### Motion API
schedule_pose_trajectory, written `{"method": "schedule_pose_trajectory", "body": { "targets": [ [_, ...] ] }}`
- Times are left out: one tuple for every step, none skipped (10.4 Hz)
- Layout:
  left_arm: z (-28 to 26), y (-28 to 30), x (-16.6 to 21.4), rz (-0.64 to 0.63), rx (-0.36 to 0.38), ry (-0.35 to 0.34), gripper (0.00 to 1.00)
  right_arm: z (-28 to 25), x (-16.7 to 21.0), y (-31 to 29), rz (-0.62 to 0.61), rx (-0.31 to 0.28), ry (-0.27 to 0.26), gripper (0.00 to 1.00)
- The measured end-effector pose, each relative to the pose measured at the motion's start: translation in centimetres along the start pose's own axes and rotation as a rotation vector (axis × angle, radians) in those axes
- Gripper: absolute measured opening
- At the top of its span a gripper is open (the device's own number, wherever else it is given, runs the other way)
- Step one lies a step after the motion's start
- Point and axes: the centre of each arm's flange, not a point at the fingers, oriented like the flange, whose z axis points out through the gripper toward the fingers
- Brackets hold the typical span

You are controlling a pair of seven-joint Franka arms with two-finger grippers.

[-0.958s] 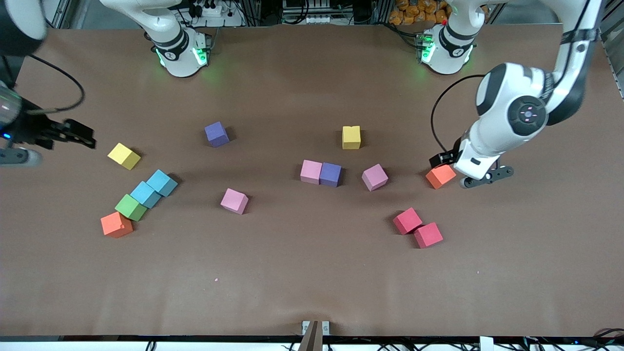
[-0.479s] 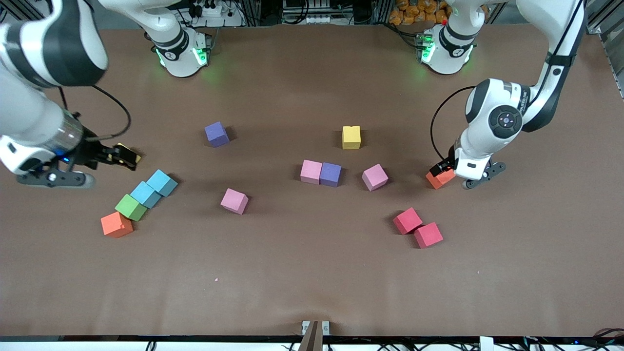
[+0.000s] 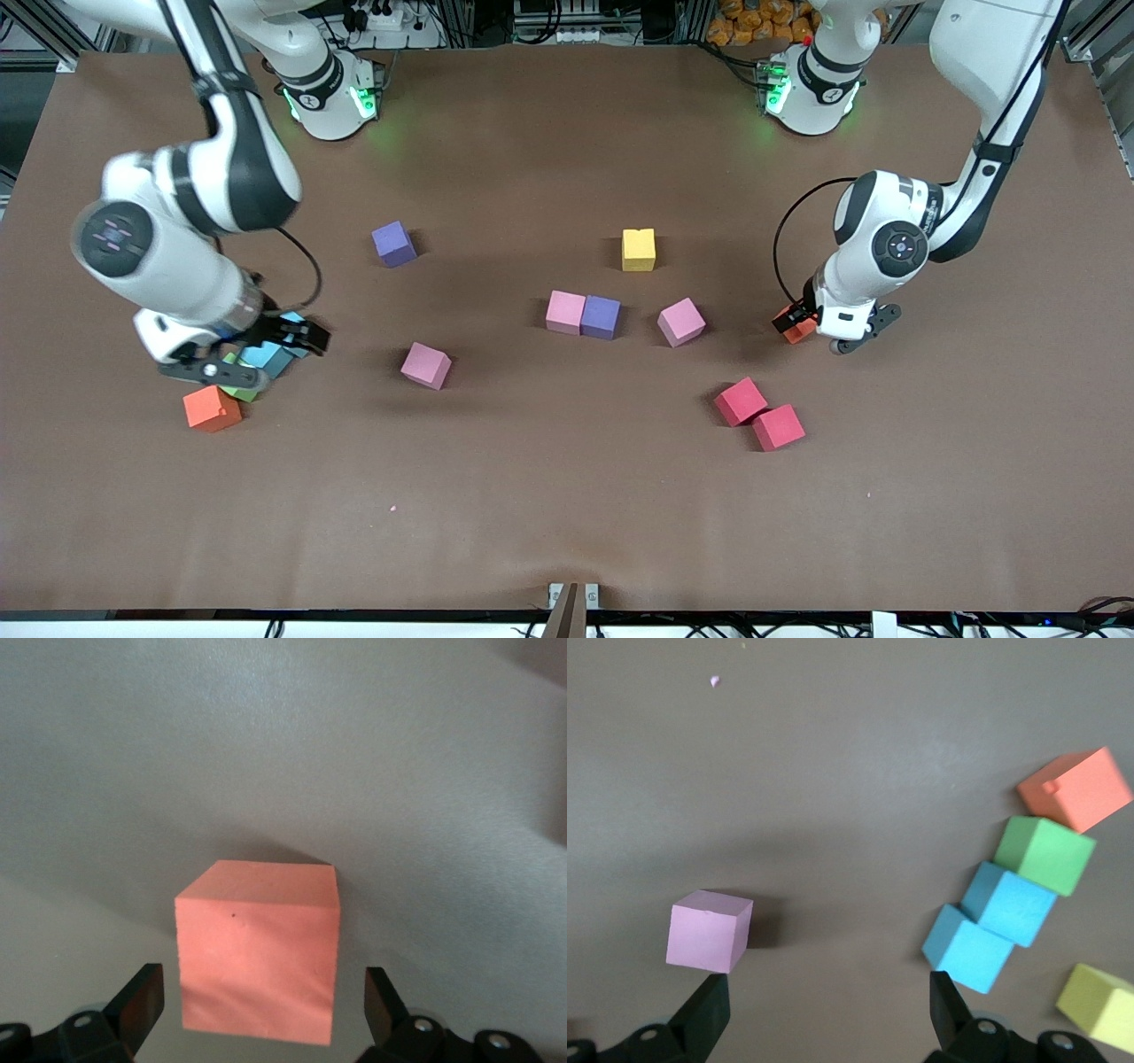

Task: Form number 2 with 11 blocks
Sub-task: 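Grasp the orange cube with the left gripper while the right gripper grasps lavender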

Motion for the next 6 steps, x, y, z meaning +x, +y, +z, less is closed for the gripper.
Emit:
{"method": "schedule_pose_trajectory", "body": {
  "targets": [
    [0.7,-0.1,0.0,0.012,0.016,0.001,1.00,1.5,-0.1,-1.2,0.017,-0.004,-0.004,1.00],
    [1.4,-0.3,0.1,0.020,0.030,0.000,1.00,2.8,-0.3,-2.2,0.021,-0.003,0.001,1.00],
    [1.9,-0.6,0.4,0.021,0.035,0.000,1.00,4.0,-0.5,-3.0,0.018,0.000,0.009,1.00],
    [2.3,-0.9,0.8,0.019,0.032,0.003,1.00,4.9,-0.7,-3.3,0.024,0.001,0.011,1.00],
    [2.4,-0.9,1.1,0.015,0.027,0.005,1.00,5.6,-0.9,-3.4,0.060,0.004,0.003,1.00],
    [2.2,-0.7,1.4,0.013,0.021,0.010,1.00,6.1,-1.1,-3.9,0.104,0.009,0.001,1.00]
  ]
}}
